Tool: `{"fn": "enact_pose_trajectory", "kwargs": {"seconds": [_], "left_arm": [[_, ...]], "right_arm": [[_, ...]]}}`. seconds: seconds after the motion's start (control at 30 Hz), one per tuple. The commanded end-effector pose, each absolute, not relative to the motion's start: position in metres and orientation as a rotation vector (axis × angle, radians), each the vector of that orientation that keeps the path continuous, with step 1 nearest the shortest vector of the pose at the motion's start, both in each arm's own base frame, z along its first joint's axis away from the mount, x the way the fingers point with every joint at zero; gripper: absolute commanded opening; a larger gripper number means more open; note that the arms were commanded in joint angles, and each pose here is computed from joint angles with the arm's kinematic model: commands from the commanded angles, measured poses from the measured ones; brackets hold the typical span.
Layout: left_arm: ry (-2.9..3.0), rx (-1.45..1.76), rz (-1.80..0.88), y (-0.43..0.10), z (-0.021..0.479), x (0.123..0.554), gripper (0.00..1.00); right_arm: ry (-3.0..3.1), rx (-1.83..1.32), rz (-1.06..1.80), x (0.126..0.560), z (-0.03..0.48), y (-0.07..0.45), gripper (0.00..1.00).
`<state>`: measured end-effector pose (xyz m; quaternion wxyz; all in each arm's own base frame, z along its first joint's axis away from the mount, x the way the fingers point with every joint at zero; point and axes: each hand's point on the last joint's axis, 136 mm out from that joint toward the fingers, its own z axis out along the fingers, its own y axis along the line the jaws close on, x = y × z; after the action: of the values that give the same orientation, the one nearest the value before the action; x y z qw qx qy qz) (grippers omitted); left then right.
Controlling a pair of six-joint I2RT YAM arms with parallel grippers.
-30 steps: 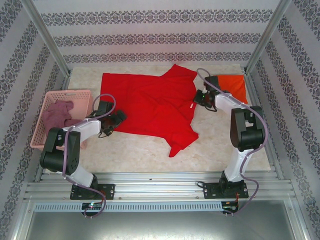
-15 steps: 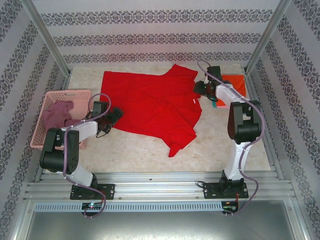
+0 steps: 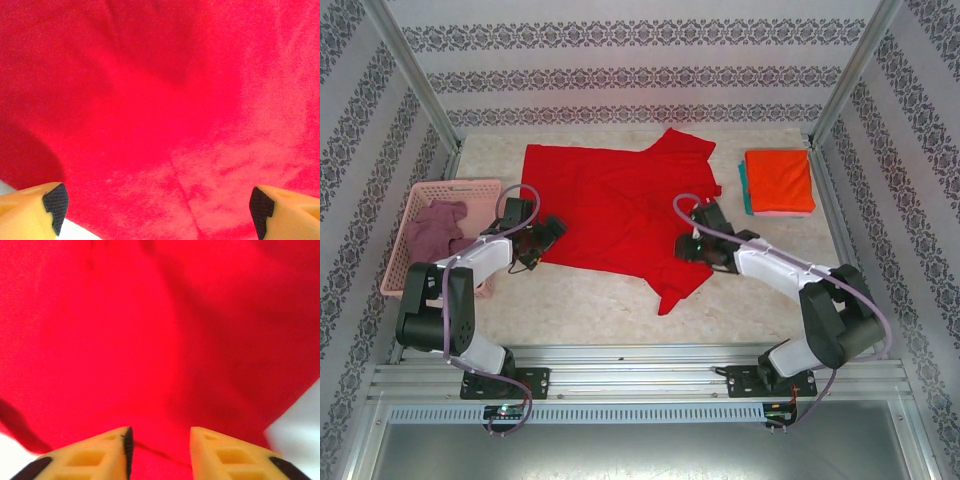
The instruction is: Fold and stack the t-shirts
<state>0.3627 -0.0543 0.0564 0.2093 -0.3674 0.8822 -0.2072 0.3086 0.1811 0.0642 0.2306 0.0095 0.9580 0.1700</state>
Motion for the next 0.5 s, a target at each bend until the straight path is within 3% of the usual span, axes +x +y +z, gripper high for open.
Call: {"fn": "enact_pose_trajectory", "kwargs": {"seconds": [0.0, 0.23, 0.47], "left_arm": [[2.482, -0.962, -0.570, -0.059, 0.065, 0.376, 0.94], [2.447, -0.955, -0.603, -0.062, 0.073, 0.395, 0.94], [2.462, -0.952, -0.595, -0.061, 0.067, 0.391, 0.94]], "right_arm": [[2.703, 0.116, 0.443, 0.284, 0.044, 0.180, 0.29], [2.865, 0.089, 0.423, 0.230, 0.002, 0.190, 0.21], [2.979, 0.102, 0.360, 0.173, -0.013, 0.178, 0.19]]}}
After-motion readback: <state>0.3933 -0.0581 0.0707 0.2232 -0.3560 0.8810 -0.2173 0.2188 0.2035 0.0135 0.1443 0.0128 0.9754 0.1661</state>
